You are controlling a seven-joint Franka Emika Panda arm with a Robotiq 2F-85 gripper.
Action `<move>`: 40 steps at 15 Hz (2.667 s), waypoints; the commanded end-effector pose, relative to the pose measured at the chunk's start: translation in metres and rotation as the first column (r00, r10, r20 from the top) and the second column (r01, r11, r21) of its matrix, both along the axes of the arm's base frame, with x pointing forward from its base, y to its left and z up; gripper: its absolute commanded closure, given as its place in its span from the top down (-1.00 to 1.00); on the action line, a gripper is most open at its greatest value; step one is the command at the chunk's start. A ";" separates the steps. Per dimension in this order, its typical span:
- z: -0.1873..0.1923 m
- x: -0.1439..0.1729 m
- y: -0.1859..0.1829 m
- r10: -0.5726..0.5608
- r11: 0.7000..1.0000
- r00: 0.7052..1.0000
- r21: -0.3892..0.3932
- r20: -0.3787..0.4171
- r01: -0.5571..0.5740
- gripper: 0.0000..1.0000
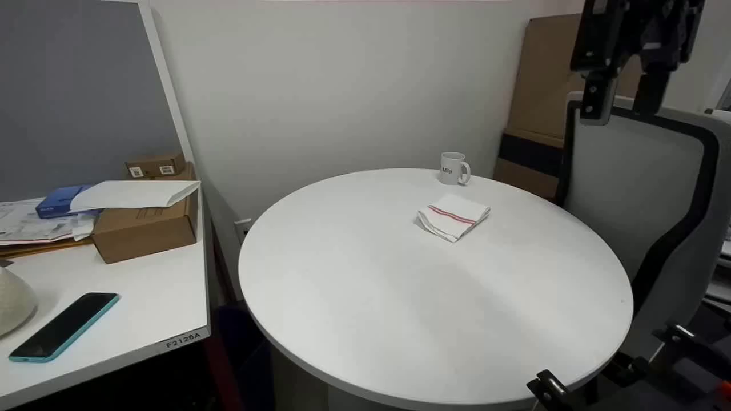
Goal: Use the white towel to wipe the table
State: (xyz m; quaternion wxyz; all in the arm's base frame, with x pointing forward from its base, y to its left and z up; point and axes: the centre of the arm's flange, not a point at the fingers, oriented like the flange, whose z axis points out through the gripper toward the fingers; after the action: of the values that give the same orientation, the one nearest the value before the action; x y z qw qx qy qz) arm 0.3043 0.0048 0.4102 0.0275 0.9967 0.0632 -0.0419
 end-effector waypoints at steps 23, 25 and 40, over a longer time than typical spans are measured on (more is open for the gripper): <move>-0.029 0.298 -0.156 0.111 0.986 0.981 -0.138 0.157 -0.090 1.00; -0.049 0.334 -0.151 0.128 0.984 0.981 -0.143 0.144 -0.107 1.00; -0.189 0.439 -0.134 -0.044 0.993 0.993 -0.106 0.109 0.055 1.00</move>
State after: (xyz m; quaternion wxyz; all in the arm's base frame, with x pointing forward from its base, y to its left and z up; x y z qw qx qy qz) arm 0.7228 -0.1318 0.2369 0.0990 0.9925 0.0702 0.0123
